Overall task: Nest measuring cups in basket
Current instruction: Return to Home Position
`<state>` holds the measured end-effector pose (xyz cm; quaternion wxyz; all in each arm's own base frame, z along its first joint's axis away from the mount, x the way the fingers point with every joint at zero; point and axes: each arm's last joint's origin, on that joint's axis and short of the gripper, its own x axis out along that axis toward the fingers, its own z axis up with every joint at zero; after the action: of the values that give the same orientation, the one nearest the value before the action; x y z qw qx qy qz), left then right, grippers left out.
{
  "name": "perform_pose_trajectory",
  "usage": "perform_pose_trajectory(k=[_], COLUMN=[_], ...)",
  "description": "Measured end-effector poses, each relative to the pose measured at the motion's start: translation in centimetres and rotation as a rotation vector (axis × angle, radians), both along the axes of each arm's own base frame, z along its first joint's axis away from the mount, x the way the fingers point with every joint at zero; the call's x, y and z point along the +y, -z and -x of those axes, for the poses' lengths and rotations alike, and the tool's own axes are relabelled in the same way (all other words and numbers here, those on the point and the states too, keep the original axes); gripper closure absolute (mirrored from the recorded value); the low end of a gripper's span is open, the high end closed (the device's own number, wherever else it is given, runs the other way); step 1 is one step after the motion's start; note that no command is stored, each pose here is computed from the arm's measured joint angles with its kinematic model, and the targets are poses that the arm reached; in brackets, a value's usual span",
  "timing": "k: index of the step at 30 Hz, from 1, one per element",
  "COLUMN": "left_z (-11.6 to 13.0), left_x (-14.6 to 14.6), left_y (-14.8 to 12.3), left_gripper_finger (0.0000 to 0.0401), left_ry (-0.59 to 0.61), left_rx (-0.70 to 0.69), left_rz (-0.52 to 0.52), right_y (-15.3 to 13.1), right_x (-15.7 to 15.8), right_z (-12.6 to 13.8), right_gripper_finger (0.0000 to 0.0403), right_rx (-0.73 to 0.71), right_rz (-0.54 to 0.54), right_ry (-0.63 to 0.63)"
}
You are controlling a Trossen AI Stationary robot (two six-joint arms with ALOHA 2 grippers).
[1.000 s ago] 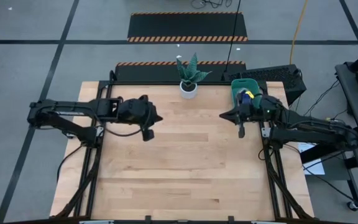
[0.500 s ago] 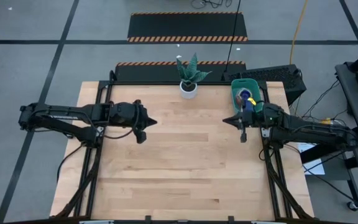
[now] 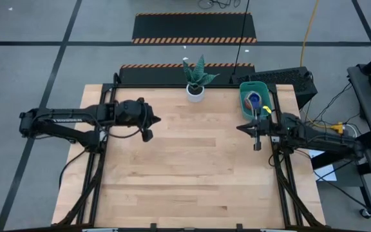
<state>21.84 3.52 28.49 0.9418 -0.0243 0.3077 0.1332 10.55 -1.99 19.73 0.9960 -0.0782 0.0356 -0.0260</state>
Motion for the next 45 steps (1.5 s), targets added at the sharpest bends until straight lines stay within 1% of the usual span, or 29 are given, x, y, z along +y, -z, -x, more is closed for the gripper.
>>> perform_pose_trajectory(k=[4, 7, 10, 15, 19, 22, 24, 32, 38, 41, 45], left_z=[0.1, 0.1, 0.2, 0.3, 0.1, 0.1, 0.1, 0.1, 0.2, 0.2, 0.3], left_x=[0.6, 0.9, 1.2, 1.6, 1.4, 1.2, 1.2, 1.3, 1.5, 1.7, 1.9], left_y=[0.0, 0.1, 1.4, 3.0, 2.8, 2.8, 2.8, 2.8, 2.8, 2.9, 2.8], left_gripper_finger=[0.0395, 0.0395, 0.0394, 0.0394, 0.0394, 0.0394, 0.0394, 0.0394, 0.0394, 0.0394, 0.0394], left_ry=[-0.018, -0.017, 0.000, -0.017, -0.013, -0.001, 0.002, 0.002, -0.002, -0.012, -0.017], left_rx=[-0.003, -0.010, -0.025, -0.072, -0.105, -0.098, -0.096, -0.090, -0.087, -0.086, -0.084], left_rz=[-0.012, -0.015, 0.002, 0.056, 0.065, 0.062, 0.055, 0.051, 0.040, 0.039, 0.031], right_y=[0.4, 0.5, 0.7, 1.9, 2.6, 2.2, 1.9, 2.2, 2.2, 2.2, 2.2], right_x=[0.1, 0.1, 0.2, 0.4, 0.7, 1.1, 1.3, 2.0, 2.7, 3.2, 3.7], right_z=[0.3, 0.5, 0.5, 0.2, 0.1, 0.0, 0.0, 0.0, 0.0, 0.1, 0.2], right_gripper_finger=[0.0403, 0.0403, 0.0403, 0.0403, 0.0403, 0.0403, 0.0403, 0.0403, 0.0403, 0.0403, 0.0403], right_rx=[-0.020, -0.037, -0.049, -0.028, -0.061, -0.116, -0.150, -0.125, -0.123, -0.119, -0.115], right_rz=[0.010, -0.002, -0.020, -0.003, -0.022, -0.032, -0.039, -0.043, -0.095, -0.082, -0.042], right_ry=[-0.007, -0.005, -0.009, -0.039, -0.070, -0.105, -0.107, -0.108, -0.104, -0.105, -0.144])
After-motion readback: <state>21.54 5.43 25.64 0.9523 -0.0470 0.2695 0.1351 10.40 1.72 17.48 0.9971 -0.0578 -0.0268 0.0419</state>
